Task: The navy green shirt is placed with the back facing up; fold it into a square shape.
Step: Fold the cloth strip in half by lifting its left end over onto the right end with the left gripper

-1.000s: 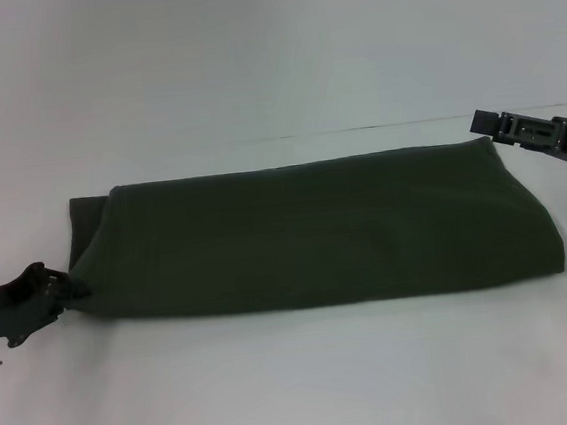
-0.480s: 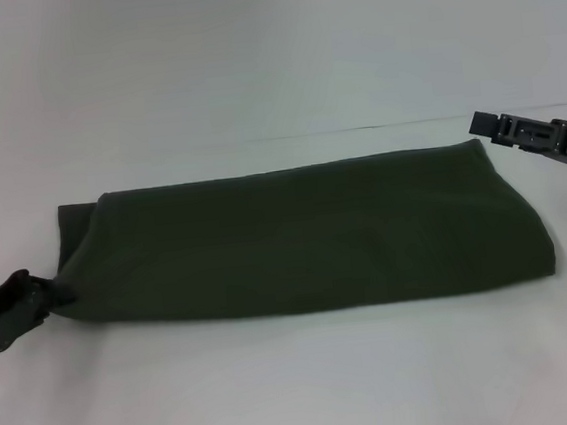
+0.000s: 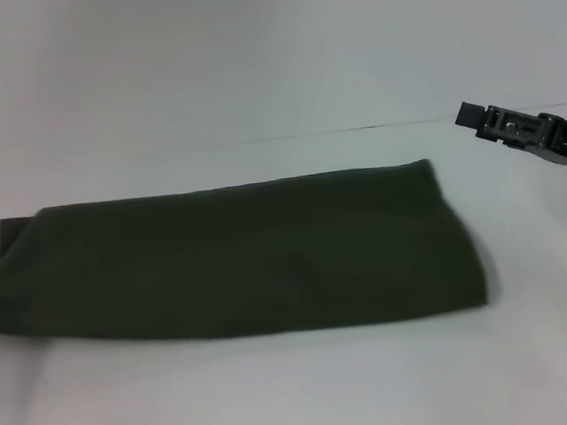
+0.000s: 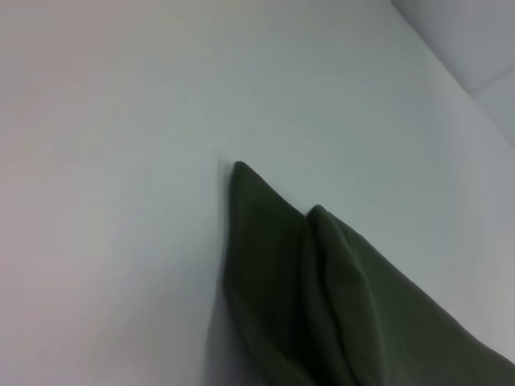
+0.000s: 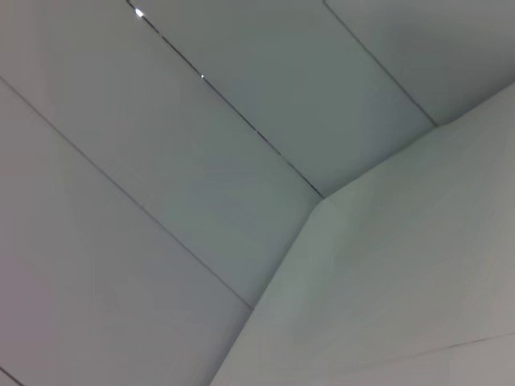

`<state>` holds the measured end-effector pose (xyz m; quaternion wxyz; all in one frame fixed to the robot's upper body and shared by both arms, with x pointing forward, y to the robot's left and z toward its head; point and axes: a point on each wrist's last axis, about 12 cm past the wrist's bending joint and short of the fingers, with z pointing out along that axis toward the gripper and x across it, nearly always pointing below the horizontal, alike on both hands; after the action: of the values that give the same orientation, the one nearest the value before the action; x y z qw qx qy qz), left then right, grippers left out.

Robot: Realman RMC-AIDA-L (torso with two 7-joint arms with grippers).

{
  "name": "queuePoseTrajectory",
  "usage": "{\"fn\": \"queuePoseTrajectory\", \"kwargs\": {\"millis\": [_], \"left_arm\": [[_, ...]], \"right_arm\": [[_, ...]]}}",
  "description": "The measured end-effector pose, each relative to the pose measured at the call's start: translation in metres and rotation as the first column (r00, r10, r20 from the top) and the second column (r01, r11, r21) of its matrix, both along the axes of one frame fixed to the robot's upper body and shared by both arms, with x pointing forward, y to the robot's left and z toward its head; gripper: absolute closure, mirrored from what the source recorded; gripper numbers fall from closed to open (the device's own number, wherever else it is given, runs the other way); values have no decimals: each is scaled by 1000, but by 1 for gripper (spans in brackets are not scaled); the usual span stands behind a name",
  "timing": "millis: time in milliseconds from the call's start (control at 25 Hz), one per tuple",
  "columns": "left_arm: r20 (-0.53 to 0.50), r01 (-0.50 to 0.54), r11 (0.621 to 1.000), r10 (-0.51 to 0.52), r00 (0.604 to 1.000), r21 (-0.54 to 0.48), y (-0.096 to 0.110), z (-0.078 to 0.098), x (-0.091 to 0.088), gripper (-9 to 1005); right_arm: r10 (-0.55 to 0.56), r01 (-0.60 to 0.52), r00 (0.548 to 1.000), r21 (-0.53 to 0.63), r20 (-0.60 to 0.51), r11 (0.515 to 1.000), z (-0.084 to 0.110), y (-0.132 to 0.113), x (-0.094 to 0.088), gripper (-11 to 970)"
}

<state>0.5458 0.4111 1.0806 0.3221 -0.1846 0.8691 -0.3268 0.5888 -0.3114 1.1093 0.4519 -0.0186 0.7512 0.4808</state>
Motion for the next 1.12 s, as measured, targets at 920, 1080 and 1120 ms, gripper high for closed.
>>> {"fn": "queuePoseTrajectory", "kwargs": {"millis": [920,1080,1120], "left_arm": [[118,15,996,-6,993,-83,25,36,-18,933],[247,221,958,-173,953,-185,-37,56,4,934],[265,283,938,-227,937,-198,-61,58,13,934]], "right_arm": [[-73,73,997,22,3,997,-3,-4,1,135],[-122,122,992,39,19,992,-1,-32,-13,135],[-131,130,991,43,27,991,0,-41,-18,135]]}}
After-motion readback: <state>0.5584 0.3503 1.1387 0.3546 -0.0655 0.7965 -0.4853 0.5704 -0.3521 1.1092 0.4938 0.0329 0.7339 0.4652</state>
